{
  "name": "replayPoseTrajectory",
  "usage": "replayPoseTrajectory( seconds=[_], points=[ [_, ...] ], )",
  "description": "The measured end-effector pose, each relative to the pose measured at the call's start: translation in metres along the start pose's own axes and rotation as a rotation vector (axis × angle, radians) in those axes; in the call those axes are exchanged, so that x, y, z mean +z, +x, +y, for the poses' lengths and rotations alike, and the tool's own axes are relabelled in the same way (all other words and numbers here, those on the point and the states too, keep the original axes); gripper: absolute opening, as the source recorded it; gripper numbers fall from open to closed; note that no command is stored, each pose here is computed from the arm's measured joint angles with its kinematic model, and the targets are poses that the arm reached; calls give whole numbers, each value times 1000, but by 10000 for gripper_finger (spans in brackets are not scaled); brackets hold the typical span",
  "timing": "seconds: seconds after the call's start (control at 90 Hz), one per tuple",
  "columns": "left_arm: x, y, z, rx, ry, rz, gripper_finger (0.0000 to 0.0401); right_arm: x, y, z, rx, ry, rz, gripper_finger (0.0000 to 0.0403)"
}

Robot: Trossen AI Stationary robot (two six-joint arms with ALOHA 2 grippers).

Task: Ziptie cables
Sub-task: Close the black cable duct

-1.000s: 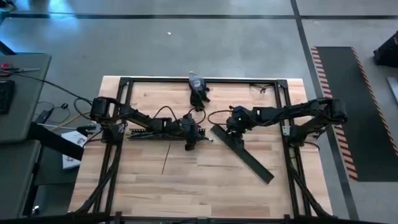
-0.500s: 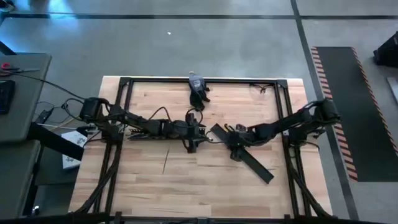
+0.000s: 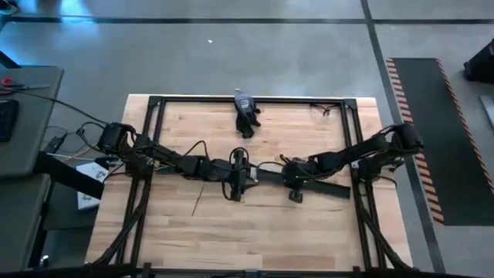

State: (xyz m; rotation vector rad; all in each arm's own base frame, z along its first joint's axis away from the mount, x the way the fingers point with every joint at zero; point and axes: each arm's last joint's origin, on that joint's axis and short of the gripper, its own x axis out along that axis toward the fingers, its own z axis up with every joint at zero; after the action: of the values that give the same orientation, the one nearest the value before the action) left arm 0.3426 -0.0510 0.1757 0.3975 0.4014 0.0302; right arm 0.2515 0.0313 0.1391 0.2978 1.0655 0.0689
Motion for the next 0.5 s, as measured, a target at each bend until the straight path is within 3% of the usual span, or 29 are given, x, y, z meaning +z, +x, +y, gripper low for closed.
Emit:
replayPoseTrajectory(
  seconds=[0.233, 0.5],
  points=[
    [-7, 10, -8, -78, -3, -35, 289, 7, -28, 2, 244, -43, -38, 0],
    [-12, 11, -22, -183, -31, -11, 289, 6, -26, -3, 252, -65, -17, 0]
  ],
)
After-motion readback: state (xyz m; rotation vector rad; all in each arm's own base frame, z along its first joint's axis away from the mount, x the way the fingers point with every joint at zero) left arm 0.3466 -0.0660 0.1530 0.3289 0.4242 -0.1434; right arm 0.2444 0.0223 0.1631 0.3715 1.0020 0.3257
